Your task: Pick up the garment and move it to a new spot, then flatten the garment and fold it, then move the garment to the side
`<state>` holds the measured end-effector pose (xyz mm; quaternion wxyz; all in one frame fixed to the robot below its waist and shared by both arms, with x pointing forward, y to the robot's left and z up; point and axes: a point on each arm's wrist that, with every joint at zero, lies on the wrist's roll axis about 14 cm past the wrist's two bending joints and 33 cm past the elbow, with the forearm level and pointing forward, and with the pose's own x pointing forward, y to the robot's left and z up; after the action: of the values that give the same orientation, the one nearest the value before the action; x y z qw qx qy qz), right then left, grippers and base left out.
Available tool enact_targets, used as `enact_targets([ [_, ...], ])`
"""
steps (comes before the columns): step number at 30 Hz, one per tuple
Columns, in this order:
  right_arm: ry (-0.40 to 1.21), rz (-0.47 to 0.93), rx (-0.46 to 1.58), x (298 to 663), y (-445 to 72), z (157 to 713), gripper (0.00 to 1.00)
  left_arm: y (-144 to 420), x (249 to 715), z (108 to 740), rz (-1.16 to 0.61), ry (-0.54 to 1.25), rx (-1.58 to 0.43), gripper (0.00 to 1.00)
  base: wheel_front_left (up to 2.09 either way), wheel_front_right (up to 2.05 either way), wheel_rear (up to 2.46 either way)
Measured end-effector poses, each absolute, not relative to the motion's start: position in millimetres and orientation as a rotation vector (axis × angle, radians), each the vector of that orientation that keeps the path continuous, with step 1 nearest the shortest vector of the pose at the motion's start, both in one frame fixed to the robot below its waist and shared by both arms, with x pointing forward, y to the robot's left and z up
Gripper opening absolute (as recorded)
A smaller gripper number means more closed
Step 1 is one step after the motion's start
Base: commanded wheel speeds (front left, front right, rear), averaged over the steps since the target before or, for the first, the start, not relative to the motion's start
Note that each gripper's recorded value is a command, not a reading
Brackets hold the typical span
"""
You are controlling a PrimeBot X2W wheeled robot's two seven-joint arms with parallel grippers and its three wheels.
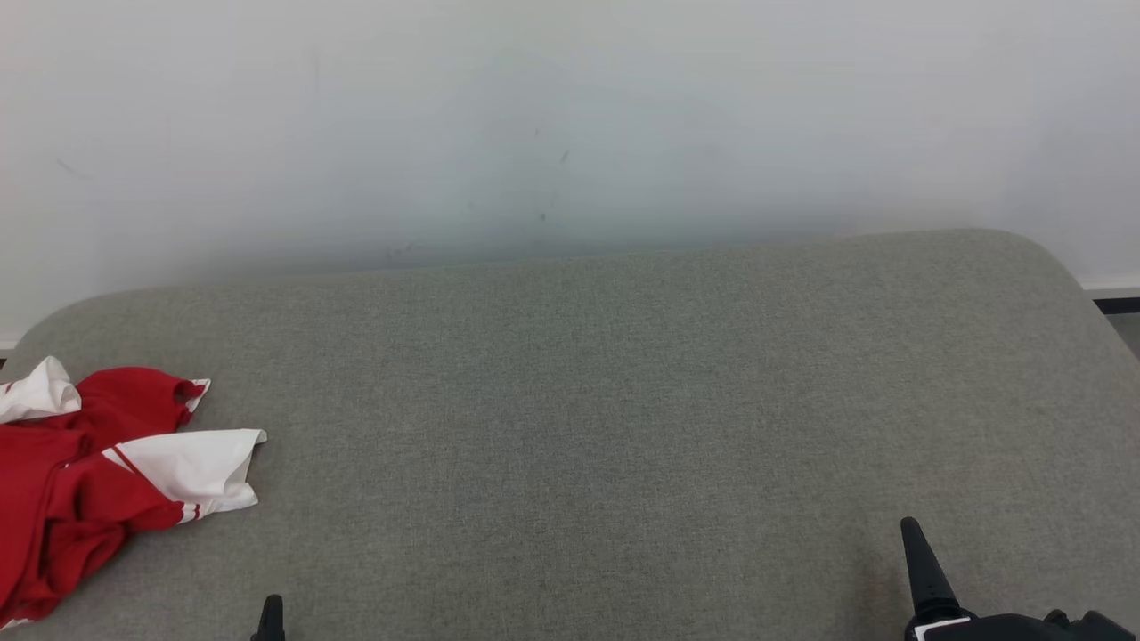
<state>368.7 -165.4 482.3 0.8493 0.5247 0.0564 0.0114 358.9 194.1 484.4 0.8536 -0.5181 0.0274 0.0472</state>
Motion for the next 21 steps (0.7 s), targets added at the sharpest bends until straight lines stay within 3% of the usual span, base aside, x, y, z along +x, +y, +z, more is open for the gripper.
enact_targets([
  [21,0.138,0.169,0.703,361.0,-135.6,494.7,1.00,192.0,352.2,493.2,0.093,0.031,-0.697,1.00,0.00,0.00,0.00],
])
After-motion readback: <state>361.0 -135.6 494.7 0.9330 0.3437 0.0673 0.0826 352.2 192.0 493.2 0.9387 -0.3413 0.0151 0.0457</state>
